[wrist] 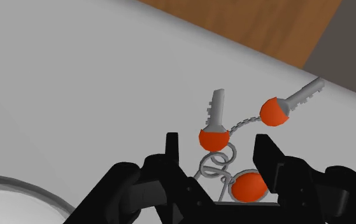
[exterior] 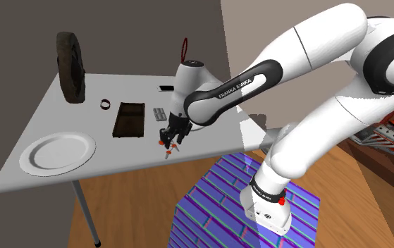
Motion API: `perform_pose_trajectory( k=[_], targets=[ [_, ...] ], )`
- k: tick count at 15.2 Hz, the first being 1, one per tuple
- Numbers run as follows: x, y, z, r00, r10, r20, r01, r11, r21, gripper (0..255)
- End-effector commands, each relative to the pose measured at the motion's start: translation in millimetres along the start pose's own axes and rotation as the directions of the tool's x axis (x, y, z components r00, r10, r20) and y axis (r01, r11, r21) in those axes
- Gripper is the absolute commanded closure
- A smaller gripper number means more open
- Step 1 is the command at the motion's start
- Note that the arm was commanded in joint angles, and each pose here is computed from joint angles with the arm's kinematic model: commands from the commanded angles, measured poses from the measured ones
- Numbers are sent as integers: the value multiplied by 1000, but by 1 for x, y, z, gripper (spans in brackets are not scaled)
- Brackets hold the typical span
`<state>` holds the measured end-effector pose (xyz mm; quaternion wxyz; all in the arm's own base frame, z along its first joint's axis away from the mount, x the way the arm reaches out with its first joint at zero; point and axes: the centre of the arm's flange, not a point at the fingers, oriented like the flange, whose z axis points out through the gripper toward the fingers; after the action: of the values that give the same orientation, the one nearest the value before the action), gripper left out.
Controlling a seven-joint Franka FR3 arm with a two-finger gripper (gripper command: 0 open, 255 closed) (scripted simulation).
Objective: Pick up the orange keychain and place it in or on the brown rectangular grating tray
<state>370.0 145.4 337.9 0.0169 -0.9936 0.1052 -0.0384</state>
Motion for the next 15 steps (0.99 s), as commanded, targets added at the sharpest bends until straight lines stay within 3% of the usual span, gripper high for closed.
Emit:
perform_pose_trajectory(
  k=[1, 5, 15],
  targets=[
    [-2, -2, 2, 1000, -5, 5, 5, 1000, 0, 255],
    [-2, -2, 4, 1000, -5, 5, 5, 1000, 0, 255],
    [2, -4, -49, 1000, -5, 5, 5, 1000, 0, 255]
  ],
)
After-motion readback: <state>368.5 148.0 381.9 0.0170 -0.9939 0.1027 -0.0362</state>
